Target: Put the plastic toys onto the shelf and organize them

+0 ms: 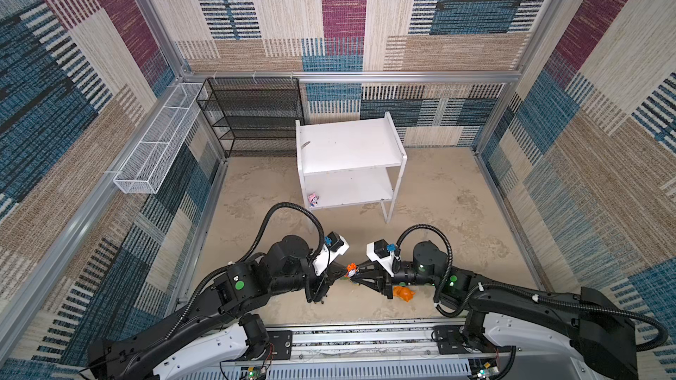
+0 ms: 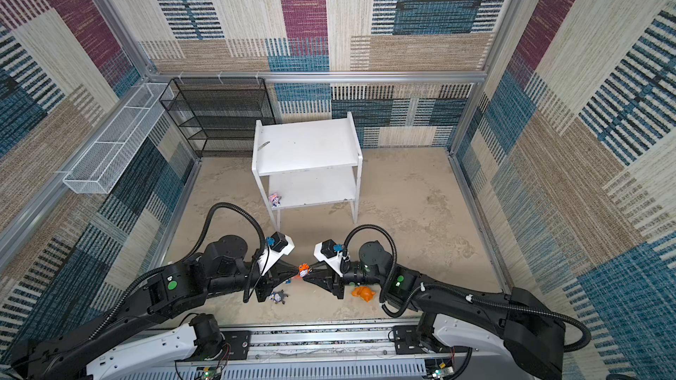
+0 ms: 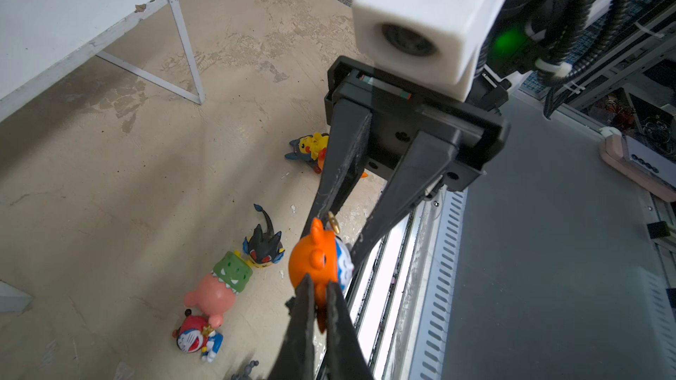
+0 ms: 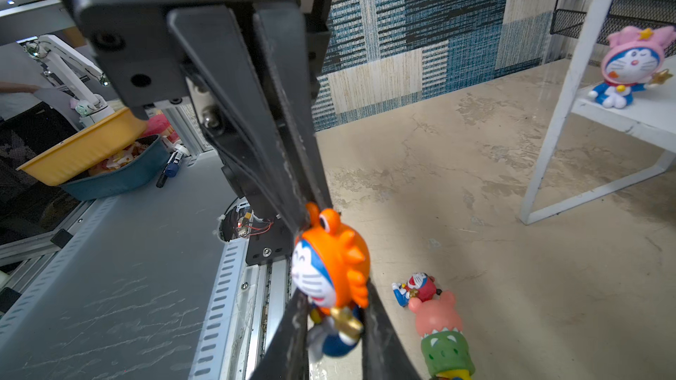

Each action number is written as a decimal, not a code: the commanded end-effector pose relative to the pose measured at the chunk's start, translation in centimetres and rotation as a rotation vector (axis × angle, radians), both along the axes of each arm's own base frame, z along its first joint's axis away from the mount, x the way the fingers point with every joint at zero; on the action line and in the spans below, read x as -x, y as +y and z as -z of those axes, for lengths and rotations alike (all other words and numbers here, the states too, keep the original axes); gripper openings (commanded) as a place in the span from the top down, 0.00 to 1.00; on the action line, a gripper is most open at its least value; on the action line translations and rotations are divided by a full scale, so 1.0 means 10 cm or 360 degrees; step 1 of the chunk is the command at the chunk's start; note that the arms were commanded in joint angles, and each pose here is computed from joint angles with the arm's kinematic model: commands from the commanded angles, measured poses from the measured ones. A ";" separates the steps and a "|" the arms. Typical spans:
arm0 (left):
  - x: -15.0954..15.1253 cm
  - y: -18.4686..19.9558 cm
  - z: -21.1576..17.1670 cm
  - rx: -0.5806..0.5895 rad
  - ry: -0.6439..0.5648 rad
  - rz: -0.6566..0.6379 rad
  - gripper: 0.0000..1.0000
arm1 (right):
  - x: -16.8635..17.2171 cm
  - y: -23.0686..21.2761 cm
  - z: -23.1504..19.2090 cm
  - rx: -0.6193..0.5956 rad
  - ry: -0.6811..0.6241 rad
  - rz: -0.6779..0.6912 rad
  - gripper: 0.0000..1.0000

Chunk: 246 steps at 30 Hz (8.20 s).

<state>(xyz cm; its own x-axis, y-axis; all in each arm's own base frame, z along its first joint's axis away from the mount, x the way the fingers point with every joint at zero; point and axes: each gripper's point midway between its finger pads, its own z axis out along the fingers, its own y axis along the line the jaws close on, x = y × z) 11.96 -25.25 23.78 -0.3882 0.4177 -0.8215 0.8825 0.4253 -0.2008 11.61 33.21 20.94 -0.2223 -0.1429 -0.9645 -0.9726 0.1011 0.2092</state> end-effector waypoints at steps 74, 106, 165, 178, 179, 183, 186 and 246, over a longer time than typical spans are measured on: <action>-0.08 0.59 -0.06 -0.0207 -0.0222 -0.0237 0.01 | -0.71 0.26 -0.16 0.0200 -0.0465 -0.0047 0.76; -0.46 0.99 -0.57 -0.0068 -0.0622 -0.0687 0.01 | -2.22 0.49 -0.36 0.0075 -0.0648 0.0339 0.75; -0.63 1.02 -0.73 -0.0026 -0.0829 -0.0797 0.01 | -2.66 0.59 -0.03 0.0115 -0.0581 0.0301 0.72; -0.63 1.01 -0.72 -0.0030 -0.0831 -0.0789 0.01 | -2.70 0.56 0.01 0.0137 -0.0557 0.0312 0.65; -0.63 1.01 -0.73 -0.0026 -0.0832 -0.0789 0.01 | -2.70 0.55 0.02 0.0140 -0.0558 0.0313 0.64; -0.63 1.00 -0.72 -0.0027 -0.0831 -0.0789 0.01 | -2.71 0.54 0.00 0.0142 -0.0561 0.0317 0.61; -0.63 1.00 -0.72 -0.0028 -0.0831 -0.0786 0.01 | -2.71 0.53 -0.01 0.0144 -0.0561 0.0321 0.60; -0.60 0.97 -0.75 0.0003 -0.0826 -0.0755 0.01 | -2.82 0.29 -0.05 0.0163 -0.0534 0.0444 0.50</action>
